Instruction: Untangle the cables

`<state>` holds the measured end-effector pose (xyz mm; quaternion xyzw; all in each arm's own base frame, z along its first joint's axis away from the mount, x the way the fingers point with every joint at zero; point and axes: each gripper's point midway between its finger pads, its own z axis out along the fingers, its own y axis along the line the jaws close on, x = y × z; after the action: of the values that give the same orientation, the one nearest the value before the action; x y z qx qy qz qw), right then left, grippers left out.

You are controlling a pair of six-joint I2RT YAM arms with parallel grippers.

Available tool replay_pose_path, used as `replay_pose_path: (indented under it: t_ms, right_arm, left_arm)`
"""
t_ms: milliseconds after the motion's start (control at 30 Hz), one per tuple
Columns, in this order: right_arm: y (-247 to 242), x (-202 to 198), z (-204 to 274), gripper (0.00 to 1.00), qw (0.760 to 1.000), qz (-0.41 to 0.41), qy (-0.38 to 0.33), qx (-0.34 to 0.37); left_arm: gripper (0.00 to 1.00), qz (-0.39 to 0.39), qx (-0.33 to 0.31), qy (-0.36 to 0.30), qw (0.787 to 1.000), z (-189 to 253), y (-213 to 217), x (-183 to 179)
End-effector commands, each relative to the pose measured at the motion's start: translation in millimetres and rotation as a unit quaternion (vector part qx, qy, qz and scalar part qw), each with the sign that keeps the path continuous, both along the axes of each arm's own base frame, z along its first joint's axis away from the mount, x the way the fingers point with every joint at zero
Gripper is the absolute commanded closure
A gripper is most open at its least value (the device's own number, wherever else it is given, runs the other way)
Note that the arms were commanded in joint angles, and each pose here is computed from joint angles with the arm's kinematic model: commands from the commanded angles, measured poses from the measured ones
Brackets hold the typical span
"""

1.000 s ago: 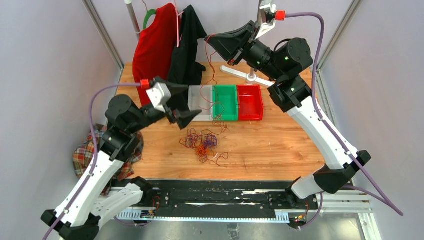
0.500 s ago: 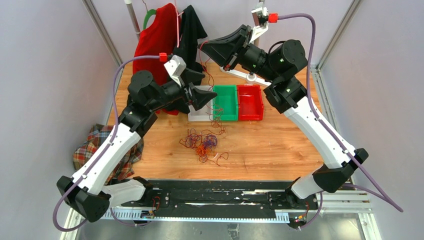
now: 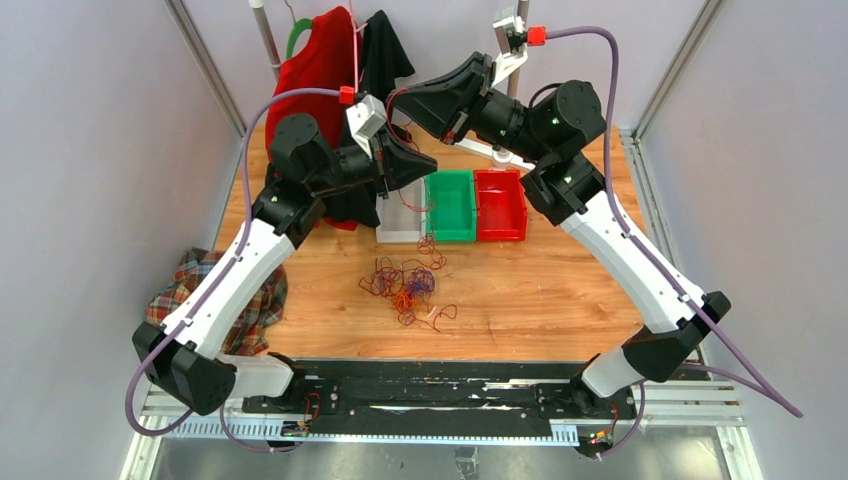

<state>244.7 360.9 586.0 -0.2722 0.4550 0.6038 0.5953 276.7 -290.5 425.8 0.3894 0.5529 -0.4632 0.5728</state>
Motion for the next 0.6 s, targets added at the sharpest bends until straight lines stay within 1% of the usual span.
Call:
replay_pose_path:
  t_ms: [0, 33, 67, 133, 167, 267, 367, 467, 567]
  right_arm:
    - [-11.1, -8.8, 6.0, 0.75, 1.0, -0.007, -0.026, 0.002]
    - [-14.1, -6.5, 1.3, 0.62, 0.999, -0.014, -0.03, -0.004]
    - [-17.9, -3.0, -4.3, 0.53, 0.999, -0.024, -0.034, -0.014]
    - [-27.1, 6.6, -21.3, 0.38, 0.997, -0.05, -0.036, -0.037]
    - [-34.5, 8.1, -27.7, 0.34, 0.996, -0.064, -0.042, -0.047]
    - [-50.5, 14.9, -62.3, 0.31, 0.99, -0.101, -0.057, -0.081]
    - [-62.5, 16.1, -101.2, 0.3, 0.981, -0.137, -0.074, -0.118]
    - [-61.7, 14.1, -132.5, 0.29, 0.978, -0.13, -0.083, -0.144]
    - [-50.2, 14.7, -148.4, 0.29, 0.981, -0.103, -0.085, -0.143]
  left_arm:
    - [1.0, -0.014, 0.01, -0.063, 0.998, 23.9, 8.1, -16.7]
    - [1.0, -0.009, 0.012, -0.082, 0.996, 30.5, 10.8, -18.3]
    - [1.0, -0.006, 0.015, -0.1, 0.995, 37.2, 12.8, -19.9]
    - [1.0, -0.002, 0.022, -0.148, 0.989, 55.0, 17.3, -24.1]
    - [1.0, 0.0, 0.026, -0.168, 0.985, 62.3, 19.4, -25.8]
    - [0.99, 0.012, 0.029, -0.222, 0.975, 91.1, 25.2, -29.4]
    - [1.0, 0.011, 0.029, -0.248, 0.968, 113.5, 28.3, -35.6]
    - [1.0, 0.008, 0.02, -0.261, 0.965, 130.8, 30.0, -43.0]
    - [1.0, 0.007, 0.014, -0.265, 0.964, 138.7, 29.7, -48.2]
